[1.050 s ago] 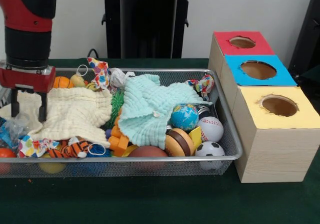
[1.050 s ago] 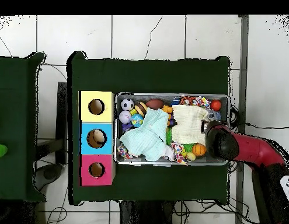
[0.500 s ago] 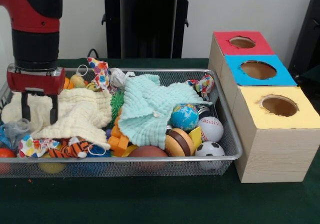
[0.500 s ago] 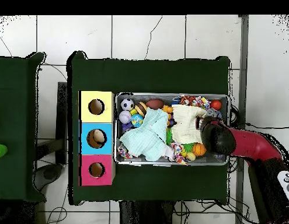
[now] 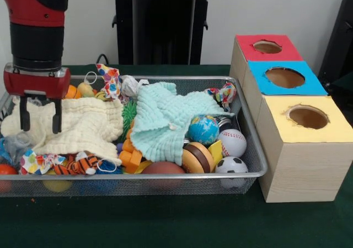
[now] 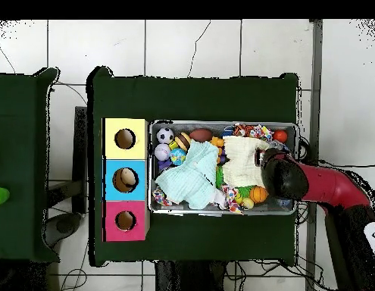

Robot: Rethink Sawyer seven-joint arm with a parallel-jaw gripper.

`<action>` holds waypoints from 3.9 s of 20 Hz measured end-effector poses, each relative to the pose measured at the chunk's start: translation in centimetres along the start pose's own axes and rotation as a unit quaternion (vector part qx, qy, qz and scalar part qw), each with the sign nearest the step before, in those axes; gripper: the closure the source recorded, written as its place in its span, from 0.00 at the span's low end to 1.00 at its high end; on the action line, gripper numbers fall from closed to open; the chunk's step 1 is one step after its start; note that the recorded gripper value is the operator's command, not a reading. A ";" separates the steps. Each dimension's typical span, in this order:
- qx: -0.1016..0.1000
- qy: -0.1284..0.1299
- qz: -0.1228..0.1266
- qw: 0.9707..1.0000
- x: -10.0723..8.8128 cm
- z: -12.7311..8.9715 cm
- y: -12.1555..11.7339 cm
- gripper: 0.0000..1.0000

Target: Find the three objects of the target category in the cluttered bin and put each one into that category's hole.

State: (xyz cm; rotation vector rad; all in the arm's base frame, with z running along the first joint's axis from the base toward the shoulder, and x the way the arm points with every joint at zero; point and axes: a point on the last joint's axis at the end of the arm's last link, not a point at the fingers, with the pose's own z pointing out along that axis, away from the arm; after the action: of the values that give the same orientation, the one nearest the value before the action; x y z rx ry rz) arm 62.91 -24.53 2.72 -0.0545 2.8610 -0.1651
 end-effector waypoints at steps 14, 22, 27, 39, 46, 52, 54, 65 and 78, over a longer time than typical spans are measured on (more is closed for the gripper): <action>-0.003 -0.016 -0.009 1.000 -3.0 -2.5 0.6 0.00; -0.016 -0.029 -0.017 0.999 -4.4 -2.8 2.2 0.00; -0.018 -0.027 -0.017 0.999 -4.1 -2.5 2.3 0.00; -0.015 -0.014 -0.051 0.998 -1.9 -0.4 2.9 0.00; -0.017 -0.009 -0.058 0.998 -1.3 0.3 3.2 0.00; -0.017 -0.009 -0.058 0.998 -1.3 0.3 3.2 0.00; -0.016 -0.010 -0.059 0.998 -1.3 0.3 3.2 0.00; -0.014 -0.012 -0.055 0.998 -1.4 0.1 2.5 0.00; -0.007 -0.018 -0.021 1.000 -0.7 0.6 -1.5 0.00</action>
State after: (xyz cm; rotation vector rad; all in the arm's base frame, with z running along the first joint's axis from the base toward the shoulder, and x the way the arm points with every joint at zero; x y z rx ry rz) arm 63.78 -26.02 2.53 -0.1199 2.8276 -0.1499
